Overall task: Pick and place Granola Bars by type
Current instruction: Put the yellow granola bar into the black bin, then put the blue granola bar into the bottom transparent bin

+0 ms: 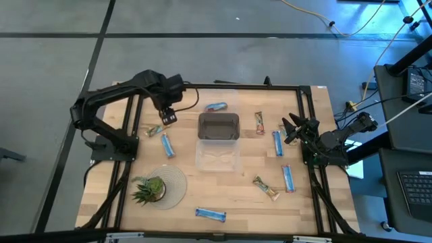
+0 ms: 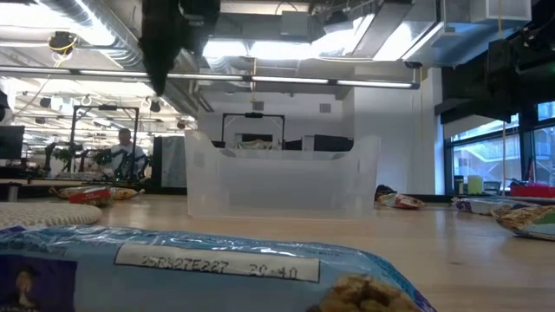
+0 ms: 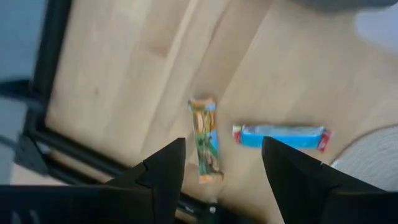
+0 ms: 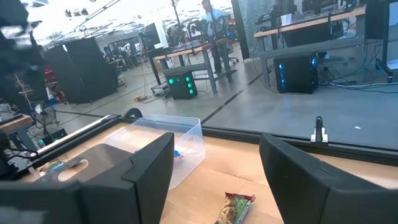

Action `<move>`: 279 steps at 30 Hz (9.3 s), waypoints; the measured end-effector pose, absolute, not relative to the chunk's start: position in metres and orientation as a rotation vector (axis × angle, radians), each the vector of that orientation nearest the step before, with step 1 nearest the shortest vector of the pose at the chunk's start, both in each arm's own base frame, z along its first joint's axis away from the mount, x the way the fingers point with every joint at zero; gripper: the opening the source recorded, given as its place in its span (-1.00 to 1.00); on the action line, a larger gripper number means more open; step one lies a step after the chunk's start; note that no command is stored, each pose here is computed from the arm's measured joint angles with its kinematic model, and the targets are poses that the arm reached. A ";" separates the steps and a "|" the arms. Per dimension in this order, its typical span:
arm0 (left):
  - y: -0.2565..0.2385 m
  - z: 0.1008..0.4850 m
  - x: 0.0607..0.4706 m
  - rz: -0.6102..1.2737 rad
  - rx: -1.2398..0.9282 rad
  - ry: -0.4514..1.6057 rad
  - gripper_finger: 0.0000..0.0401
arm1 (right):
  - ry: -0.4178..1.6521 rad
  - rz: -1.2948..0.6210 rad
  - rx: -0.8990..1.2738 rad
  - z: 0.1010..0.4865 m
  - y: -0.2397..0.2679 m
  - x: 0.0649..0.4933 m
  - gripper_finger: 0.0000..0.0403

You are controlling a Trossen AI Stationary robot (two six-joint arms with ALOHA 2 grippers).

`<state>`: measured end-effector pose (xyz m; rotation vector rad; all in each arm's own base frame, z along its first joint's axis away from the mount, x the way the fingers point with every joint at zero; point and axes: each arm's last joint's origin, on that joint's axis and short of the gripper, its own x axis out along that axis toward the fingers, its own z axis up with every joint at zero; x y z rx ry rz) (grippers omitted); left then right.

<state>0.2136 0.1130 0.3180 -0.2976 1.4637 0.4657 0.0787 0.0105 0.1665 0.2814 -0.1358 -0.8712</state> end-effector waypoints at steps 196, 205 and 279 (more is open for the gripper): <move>-0.008 0.340 0.324 -0.042 -0.006 0.655 0.31 | -0.124 -0.854 0.281 0.164 0.011 0.079 0.18; -0.075 0.325 0.312 -0.198 0.026 0.718 0.31 | -0.144 -0.852 0.324 0.164 0.011 0.079 0.18; -0.243 0.132 0.322 -0.181 0.022 0.943 0.20 | -0.129 -0.865 0.288 0.164 0.011 0.079 0.18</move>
